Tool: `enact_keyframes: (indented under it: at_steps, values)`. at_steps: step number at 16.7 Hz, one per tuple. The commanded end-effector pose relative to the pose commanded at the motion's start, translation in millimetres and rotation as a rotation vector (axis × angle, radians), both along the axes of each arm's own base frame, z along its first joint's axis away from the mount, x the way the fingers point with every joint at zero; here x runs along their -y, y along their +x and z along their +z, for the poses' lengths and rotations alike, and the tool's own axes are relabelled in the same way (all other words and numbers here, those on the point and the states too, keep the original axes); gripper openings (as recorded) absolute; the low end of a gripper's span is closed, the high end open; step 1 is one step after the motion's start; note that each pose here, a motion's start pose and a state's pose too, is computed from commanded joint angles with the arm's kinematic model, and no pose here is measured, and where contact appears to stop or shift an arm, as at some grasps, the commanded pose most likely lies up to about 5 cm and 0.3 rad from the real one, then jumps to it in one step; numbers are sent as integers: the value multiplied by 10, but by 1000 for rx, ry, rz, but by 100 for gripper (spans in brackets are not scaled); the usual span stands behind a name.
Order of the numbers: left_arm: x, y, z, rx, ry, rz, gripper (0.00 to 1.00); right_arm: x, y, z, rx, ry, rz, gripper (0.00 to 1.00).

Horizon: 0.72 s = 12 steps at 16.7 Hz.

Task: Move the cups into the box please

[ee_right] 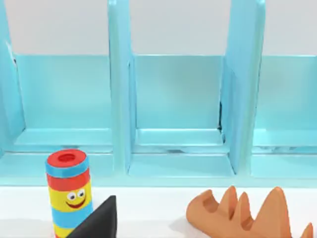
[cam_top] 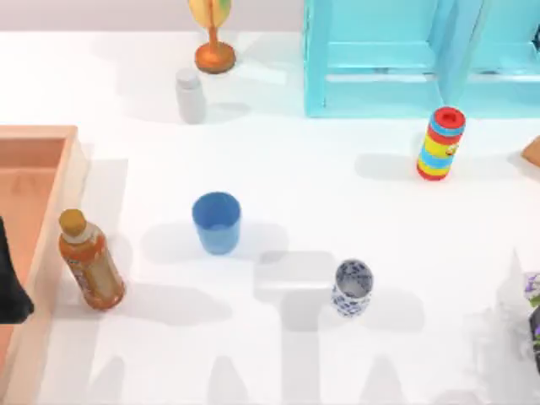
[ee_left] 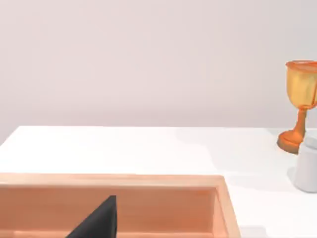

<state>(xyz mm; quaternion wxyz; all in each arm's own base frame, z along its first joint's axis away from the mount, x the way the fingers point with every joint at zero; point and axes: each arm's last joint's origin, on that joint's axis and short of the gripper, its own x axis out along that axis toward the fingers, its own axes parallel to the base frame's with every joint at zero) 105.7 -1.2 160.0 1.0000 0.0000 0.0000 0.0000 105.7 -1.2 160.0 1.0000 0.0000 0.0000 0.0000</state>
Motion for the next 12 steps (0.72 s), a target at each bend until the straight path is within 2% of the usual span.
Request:
enact_keyframes:
  at_steps: [3, 6, 9, 12]
  values:
    - [2, 1, 17, -6, -5, -2, 100, 0, 0, 0, 0, 0, 0, 100]
    - [15, 16, 159, -66, -45, -11, 100, 0, 0, 0, 0, 0, 0, 100]
    - [38, 96, 412, -199, -109, -14, 100, 0, 0, 0, 0, 0, 0, 100]
    - [82, 297, 698, -393, -171, -1, 100, 0, 0, 0, 0, 0, 0, 100]
